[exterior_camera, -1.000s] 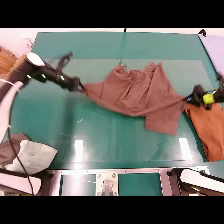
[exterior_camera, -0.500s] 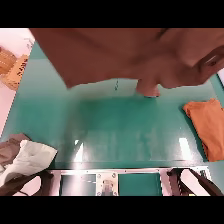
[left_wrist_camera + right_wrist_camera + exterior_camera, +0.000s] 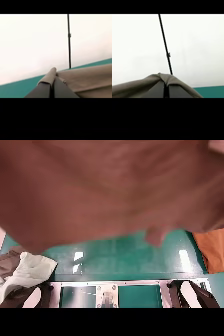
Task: Fold the shirts.
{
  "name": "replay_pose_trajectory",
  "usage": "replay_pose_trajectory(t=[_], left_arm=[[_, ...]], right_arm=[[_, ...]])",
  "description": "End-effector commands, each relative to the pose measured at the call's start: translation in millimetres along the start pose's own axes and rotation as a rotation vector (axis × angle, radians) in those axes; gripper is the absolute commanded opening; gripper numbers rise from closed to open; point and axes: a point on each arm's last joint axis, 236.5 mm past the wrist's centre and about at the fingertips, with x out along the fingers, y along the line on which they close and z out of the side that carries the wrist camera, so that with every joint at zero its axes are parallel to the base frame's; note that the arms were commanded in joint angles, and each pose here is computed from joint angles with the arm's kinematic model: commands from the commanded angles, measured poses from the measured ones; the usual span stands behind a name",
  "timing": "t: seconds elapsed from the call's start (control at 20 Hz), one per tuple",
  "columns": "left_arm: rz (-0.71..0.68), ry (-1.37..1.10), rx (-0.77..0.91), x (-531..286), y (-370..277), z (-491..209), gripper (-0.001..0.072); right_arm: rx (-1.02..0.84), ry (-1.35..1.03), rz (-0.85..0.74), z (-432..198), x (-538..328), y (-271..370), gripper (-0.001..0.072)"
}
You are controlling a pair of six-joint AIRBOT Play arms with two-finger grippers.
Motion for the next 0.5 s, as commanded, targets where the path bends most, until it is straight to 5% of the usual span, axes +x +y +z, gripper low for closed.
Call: replay_pose_trajectory(t=[0.0,0.25,0.45], left_arm=[[0.015,0.161,-0.052,36.1,20.9,-60.1,0.002],[-0.253,0.518,-0.284,131.7,1.8,-232.8,0.0021],[-0.317,0.783,-0.41,198.5,-17.7,-389.7,0.0021]], right_arm=[[0.042,0.1,-0.019,-35.4,21.5,-25.0,0.0019],[0.225,0.428,0.023,-196.4,96.8,-95.5,0.0019],[0.33,0.644,-0.04,-358.8,152.1,-149.9,0.0019]])
